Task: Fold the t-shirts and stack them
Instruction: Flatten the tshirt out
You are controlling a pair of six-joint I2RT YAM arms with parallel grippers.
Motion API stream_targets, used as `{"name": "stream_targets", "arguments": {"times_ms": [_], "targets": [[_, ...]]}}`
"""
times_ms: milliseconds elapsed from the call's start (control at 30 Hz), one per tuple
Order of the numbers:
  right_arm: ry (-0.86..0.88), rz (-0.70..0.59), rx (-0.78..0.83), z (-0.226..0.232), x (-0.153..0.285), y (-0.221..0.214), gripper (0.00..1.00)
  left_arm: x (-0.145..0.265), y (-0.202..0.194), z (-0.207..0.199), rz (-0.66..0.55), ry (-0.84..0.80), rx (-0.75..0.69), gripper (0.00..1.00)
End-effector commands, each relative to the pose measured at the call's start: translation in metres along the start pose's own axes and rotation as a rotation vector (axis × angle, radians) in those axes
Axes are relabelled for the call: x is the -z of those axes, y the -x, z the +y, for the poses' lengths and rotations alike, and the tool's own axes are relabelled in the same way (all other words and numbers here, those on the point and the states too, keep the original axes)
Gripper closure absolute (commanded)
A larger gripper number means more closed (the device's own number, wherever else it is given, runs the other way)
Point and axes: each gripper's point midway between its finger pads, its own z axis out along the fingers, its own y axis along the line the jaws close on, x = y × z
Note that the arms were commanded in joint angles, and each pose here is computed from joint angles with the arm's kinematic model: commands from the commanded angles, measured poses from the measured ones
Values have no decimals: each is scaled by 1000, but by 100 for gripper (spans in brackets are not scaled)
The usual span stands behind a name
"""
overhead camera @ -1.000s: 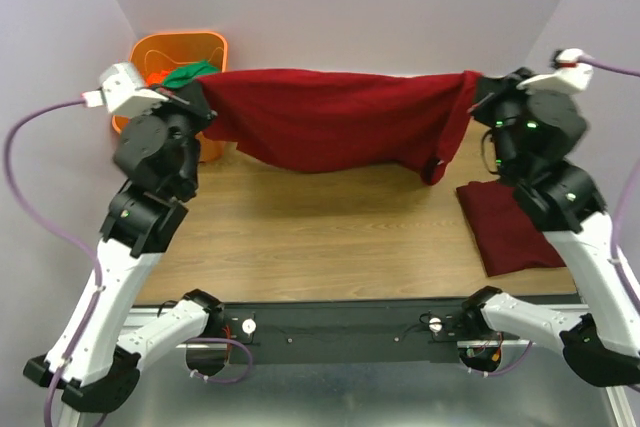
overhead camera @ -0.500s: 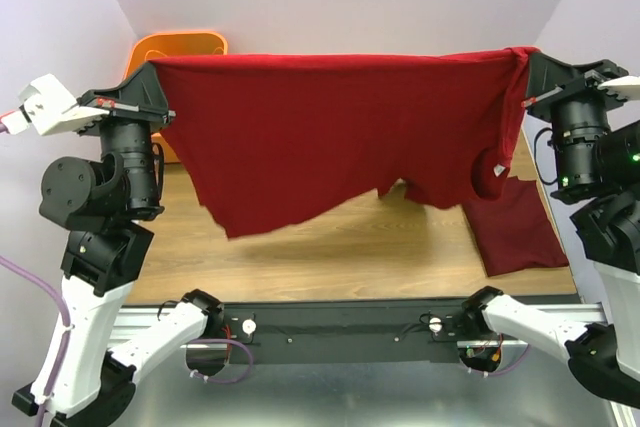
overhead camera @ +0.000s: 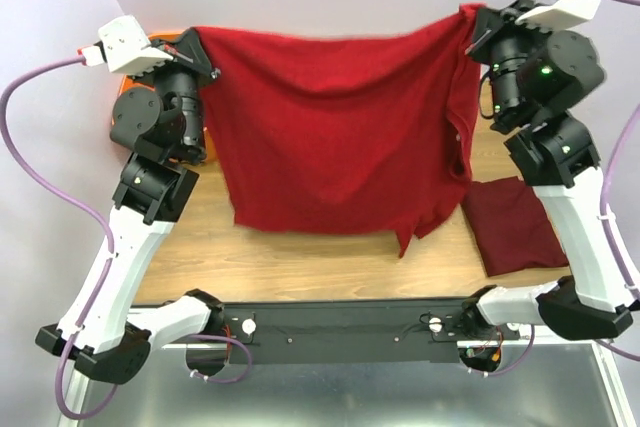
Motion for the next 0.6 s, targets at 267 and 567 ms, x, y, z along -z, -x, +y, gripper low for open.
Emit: {"name": "stream_targets", "arguments": {"times_ms": [267,567], "targets": [[112,-210,-148,-21,69,94,99,38,94,0,-192,-61,102,100],[165,-296,-224,-54,133,126,99,81,131,14,-251,-102,168,100]]}}
